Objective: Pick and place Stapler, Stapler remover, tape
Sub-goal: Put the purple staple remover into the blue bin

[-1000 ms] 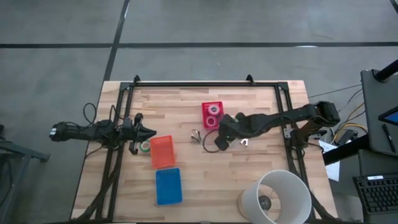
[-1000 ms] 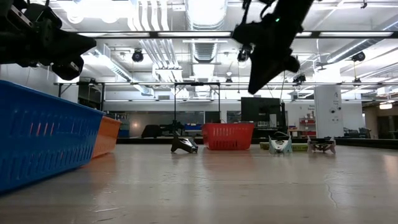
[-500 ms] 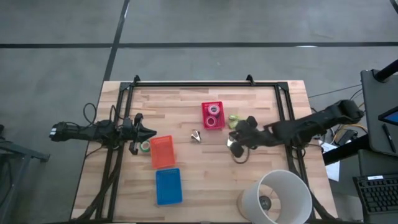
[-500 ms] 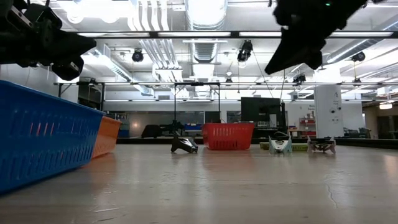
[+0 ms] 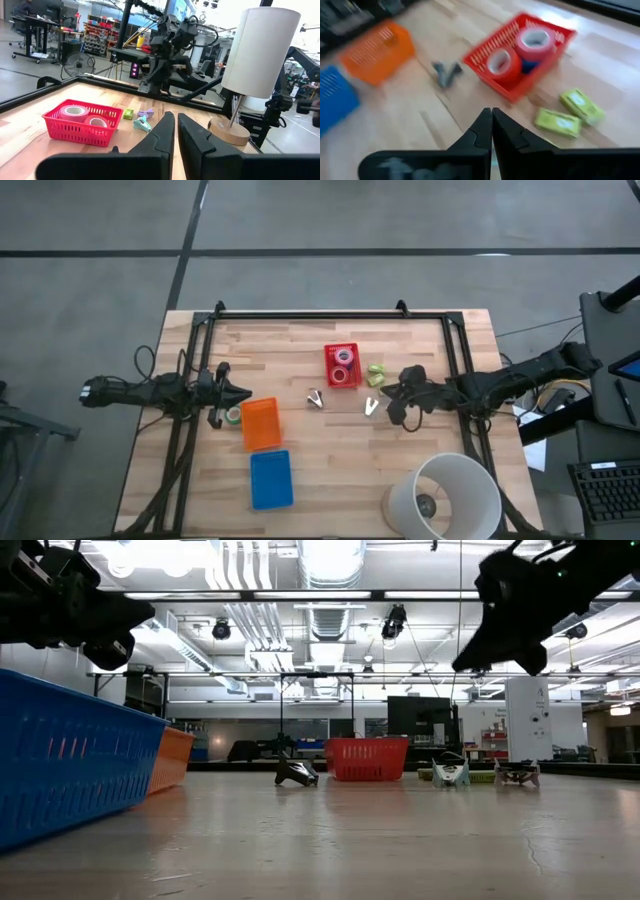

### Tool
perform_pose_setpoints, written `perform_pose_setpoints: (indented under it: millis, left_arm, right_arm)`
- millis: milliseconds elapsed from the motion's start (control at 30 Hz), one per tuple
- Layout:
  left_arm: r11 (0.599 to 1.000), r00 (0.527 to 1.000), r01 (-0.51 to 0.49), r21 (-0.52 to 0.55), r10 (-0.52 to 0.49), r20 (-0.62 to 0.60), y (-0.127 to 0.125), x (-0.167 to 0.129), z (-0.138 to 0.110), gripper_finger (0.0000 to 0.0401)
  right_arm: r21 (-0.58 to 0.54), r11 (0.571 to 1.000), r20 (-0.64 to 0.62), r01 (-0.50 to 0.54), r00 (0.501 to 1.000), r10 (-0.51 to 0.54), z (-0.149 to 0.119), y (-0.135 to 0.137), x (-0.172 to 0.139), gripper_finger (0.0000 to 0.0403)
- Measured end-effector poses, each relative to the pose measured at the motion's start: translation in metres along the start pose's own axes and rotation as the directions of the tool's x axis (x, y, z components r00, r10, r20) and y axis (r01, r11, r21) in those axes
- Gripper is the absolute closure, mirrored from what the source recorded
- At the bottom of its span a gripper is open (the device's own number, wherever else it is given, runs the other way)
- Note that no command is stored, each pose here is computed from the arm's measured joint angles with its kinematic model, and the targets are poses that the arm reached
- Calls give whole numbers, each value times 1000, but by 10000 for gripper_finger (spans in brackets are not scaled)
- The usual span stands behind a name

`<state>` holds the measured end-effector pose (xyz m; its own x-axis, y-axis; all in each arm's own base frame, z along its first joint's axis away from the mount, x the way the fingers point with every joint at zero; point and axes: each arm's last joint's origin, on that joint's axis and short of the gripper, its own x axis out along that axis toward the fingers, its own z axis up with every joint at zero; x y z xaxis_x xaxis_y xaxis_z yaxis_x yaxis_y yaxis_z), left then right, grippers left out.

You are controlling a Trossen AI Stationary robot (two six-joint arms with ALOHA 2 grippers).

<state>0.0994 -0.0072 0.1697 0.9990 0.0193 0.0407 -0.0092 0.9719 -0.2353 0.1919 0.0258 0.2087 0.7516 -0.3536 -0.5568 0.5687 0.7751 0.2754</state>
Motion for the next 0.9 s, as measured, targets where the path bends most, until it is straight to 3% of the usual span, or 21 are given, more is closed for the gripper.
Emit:
perform_pose_setpoints:
  millis: [200,367,467,600,700,800,900]
  left_arm:
    - [1000,1000,-1,0,1,-3,0,0,0,377]
    - [1000,1000,-1,1,1,-4,0,0,0,376]
    - [1000,1000,0,1,0,-4,0,0,0,378]
    - [1000,1000,-1,1,1,-6,0,0,-1,376]
    - [1000,1000,-1,1,1,-6,0,0,-1,376]
    - [1000,1000,-1,1,1,-6,0,0,-1,378]
    - [1000,1000,-1,1,1,-6,0,0,-1,377]
  right_arm:
    - [-98,994,-124,53,990,-65,2,-7,15,356]
    - [-202,977,-187,71,976,-110,-1,-12,29,282]
    - [-201,974,-223,108,963,-153,-4,-16,33,231]
    - [-86,975,-283,204,933,-221,1,-18,27,177]
    - [70,952,-335,298,906,-259,8,-17,17,161]
    - [312,864,-456,395,860,-228,8,-17,11,163]
    - [388,817,-498,427,843,-204,4,-15,14,172]
